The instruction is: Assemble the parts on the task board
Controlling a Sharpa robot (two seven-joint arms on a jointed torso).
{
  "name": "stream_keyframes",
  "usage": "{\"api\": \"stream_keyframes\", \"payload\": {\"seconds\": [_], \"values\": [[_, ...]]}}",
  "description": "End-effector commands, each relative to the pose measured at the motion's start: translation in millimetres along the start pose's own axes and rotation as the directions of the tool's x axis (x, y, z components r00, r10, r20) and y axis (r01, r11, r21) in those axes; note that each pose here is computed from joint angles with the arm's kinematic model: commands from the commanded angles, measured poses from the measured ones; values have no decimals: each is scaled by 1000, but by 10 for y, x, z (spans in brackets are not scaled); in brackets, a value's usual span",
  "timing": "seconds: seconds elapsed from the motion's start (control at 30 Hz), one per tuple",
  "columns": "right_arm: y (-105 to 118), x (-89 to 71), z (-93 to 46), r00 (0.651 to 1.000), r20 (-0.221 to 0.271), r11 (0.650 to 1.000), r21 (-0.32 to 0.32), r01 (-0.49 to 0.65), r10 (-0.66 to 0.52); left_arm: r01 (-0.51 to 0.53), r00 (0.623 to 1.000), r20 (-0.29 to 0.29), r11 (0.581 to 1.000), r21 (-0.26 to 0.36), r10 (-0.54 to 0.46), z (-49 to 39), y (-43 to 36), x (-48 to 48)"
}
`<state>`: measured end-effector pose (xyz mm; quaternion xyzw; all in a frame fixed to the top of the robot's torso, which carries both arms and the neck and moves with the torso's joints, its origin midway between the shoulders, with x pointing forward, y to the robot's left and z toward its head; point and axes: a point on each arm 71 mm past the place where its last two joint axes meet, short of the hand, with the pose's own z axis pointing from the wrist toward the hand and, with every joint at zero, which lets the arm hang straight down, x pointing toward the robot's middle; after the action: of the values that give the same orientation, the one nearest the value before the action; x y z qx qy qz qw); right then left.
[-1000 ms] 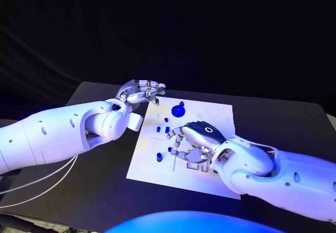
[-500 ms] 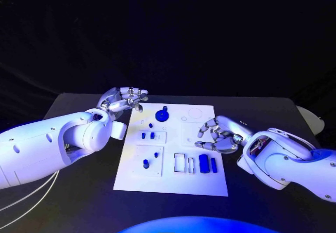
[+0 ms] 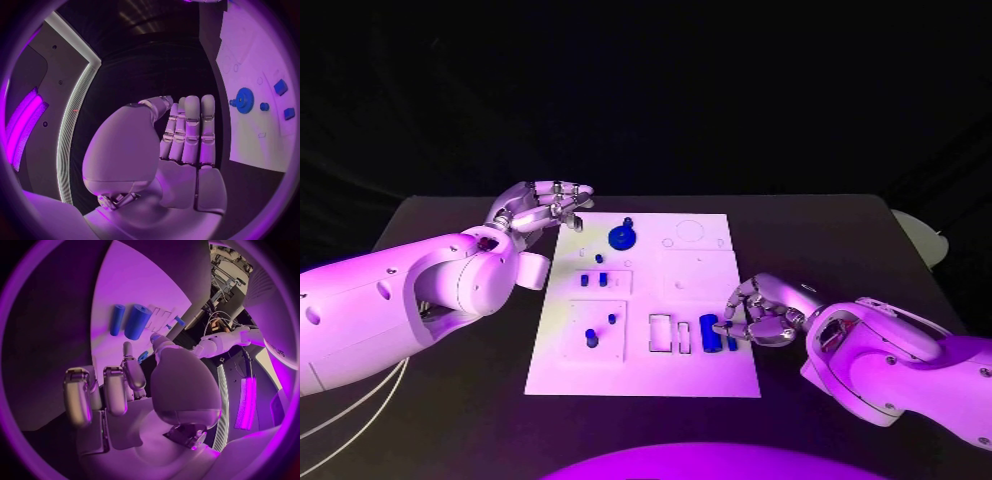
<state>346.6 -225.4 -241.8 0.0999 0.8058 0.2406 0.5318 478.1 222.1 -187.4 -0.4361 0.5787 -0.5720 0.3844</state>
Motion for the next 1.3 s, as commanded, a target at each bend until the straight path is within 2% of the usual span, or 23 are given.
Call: {"api": "stream_keyframes", "payload": {"seconds": [0.03, 0.23, 0.83, 1.3], "values": [[-4, 10, -7, 998, 36, 998, 30, 58, -59, 6, 1000, -22, 1000, 5, -6, -6, 0, 26], [19, 55, 13, 997, 34, 997, 28, 69, -70, 6, 1000, -22, 1000, 5, -6, -11, 0, 23], [79, 257, 90, 997, -13, 997, 18, 77, -77, 5, 1000, -21, 1000, 4, -5, -21, -2, 11], [56, 366, 186, 995, -36, 995, 28, 98, -97, 6, 1000, -21, 1000, 3, -5, -25, -3, 7]]}}
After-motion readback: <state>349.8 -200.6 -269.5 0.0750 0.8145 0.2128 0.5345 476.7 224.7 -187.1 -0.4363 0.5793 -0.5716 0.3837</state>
